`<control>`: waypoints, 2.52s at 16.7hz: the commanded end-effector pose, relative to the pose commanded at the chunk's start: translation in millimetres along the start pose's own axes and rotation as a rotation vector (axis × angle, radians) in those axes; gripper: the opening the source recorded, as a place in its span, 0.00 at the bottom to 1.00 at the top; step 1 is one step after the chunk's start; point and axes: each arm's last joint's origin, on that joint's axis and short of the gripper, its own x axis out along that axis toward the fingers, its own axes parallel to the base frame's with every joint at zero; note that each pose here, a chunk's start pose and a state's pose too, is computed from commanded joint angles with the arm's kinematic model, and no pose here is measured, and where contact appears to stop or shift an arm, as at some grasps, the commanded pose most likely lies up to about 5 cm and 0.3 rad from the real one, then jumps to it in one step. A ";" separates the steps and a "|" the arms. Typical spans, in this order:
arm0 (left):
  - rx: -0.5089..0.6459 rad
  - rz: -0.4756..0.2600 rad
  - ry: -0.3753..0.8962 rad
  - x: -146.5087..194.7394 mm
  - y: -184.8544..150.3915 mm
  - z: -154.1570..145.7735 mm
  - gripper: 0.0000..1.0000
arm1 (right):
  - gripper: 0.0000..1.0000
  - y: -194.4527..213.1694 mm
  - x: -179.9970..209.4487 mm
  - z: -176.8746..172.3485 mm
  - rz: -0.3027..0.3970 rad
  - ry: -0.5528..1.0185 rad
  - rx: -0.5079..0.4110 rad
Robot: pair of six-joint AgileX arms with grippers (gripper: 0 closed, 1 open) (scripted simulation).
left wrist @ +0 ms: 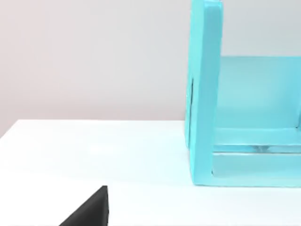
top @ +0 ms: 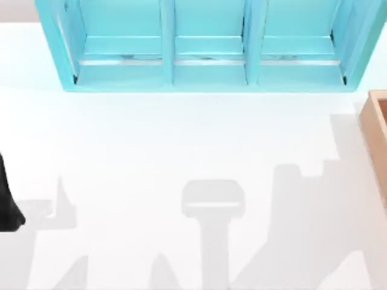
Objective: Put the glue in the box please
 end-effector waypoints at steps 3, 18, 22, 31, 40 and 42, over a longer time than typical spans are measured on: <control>0.000 0.000 0.000 0.0 0.0 0.0 1.00 | 0.00 35.6 -41.0 -66.9 -0.108 -0.251 0.122; 0.000 0.000 0.000 0.0 0.0 0.0 1.00 | 0.00 103.4 -75.2 -145.6 -0.451 -0.560 0.330; 0.000 0.000 0.000 0.0 0.0 0.0 1.00 | 0.00 103.0 -56.4 -143.0 -0.413 -0.564 0.377; 0.000 0.000 0.000 0.0 0.0 0.0 1.00 | 0.00 76.0 -35.9 -141.5 -0.485 -0.526 0.295; 0.000 0.000 0.000 0.0 0.0 0.0 1.00 | 0.00 76.3 -20.1 -133.3 -0.457 -0.562 0.330; 0.000 0.000 0.000 0.0 0.0 0.0 1.00 | 0.08 76.3 -20.1 -133.3 -0.457 -0.562 0.330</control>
